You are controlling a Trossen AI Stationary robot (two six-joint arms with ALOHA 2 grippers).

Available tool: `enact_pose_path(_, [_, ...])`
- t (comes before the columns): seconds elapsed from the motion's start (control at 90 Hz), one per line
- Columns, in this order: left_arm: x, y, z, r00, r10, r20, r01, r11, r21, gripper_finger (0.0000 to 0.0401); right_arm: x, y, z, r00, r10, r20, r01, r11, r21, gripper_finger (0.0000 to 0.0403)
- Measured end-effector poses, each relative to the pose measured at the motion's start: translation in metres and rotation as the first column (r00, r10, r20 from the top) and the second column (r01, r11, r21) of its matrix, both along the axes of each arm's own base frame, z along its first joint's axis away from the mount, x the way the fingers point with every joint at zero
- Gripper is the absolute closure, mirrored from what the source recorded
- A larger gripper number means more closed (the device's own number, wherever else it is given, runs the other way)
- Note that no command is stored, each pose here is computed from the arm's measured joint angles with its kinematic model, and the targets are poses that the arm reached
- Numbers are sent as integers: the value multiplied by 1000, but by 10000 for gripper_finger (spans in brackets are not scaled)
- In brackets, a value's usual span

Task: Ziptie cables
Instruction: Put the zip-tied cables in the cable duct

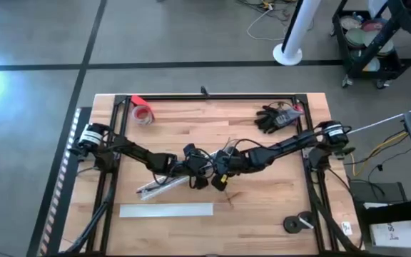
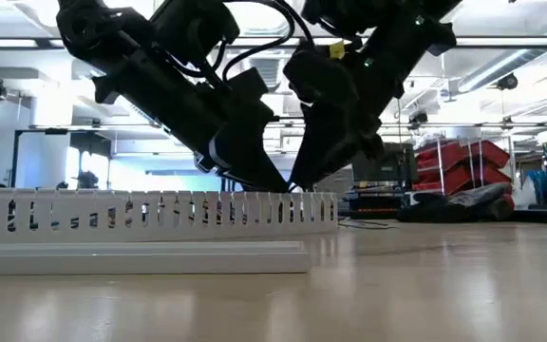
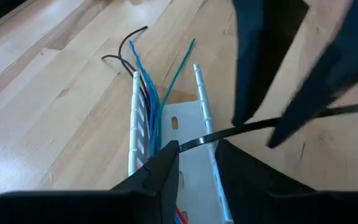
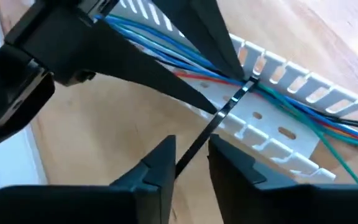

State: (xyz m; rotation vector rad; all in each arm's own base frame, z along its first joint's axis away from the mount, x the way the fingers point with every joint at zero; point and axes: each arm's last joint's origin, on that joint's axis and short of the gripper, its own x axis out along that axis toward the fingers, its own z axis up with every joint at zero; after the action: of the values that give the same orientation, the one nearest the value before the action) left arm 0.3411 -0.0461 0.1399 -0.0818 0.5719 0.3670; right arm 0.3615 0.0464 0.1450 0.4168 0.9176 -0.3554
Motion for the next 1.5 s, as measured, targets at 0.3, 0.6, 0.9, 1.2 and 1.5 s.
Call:
enact_pose_path(0.3, [0, 0, 0, 1000, 0, 0, 0, 1000, 0, 303, 0, -1, -3, 1000, 16, -10, -16, 999, -31, 396])
enact_pose_path(0.6, [0, 0, 0, 1000, 0, 5, 0, 1000, -1, 303, -1, 7, -2, 997, 69, -18, -70, 988, -138, 402])
enact_pose_path(0.9, [0, 0, 0, 1000, -8, -2, 8, 1000, 14, 303, 1, 10, -8, 997, 74, -20, -77, 980, -182, 403])
enact_pose_path(1.2, [-1, 0, -1, 1000, 2, -15, -1, 1000, 29, 303, -1, 7, -9, 998, 56, -38, -63, 970, -236, 403])
enact_pose_path(1.5, [-1, 0, 0, 1000, -1, -11, 2, 1000, 31, 303, -1, 8, -11, 994, 92, -60, -104, 964, -244, 403])
